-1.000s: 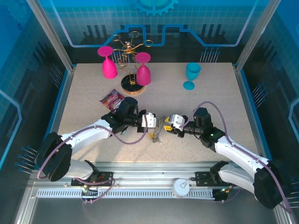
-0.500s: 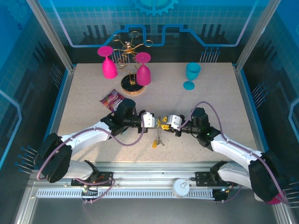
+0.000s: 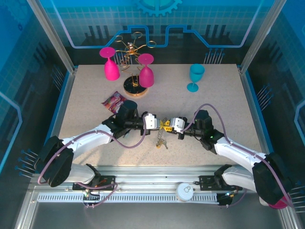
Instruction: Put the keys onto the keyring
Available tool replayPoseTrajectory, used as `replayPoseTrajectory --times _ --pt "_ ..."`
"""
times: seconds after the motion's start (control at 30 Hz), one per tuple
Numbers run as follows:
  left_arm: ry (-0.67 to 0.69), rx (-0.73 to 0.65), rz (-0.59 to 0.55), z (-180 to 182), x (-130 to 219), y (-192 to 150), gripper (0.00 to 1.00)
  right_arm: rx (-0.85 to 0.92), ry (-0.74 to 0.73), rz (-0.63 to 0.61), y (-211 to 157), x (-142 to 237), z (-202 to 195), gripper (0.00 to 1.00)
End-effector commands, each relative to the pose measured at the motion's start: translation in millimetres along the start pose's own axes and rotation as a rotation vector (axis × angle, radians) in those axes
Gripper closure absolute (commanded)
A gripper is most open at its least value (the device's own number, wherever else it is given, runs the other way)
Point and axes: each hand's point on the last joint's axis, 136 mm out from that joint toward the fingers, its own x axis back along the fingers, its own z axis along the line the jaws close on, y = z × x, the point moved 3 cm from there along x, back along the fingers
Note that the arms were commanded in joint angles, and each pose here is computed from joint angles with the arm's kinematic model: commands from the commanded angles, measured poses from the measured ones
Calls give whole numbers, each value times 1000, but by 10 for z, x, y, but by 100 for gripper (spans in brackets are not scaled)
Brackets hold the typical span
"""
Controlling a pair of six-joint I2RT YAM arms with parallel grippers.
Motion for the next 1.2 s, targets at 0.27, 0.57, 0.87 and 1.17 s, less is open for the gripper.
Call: replayPoseTrajectory --times 0.27,0.57,0.87,1.17 --pt "-41 15 -47 -54 10 53 99 43 17 -52 74 -60 66 100" --pt "-47 38 3 -100 -32 -131 92 34 22 -41 12 -70 97 100" --pt "-33 59 45 -116 -29 -241 79 29 16 -27 -30 -71 99 100" --pt "-12 101 88 -155 -17 -384 76 19 22 -21 -61 -80 117 100"
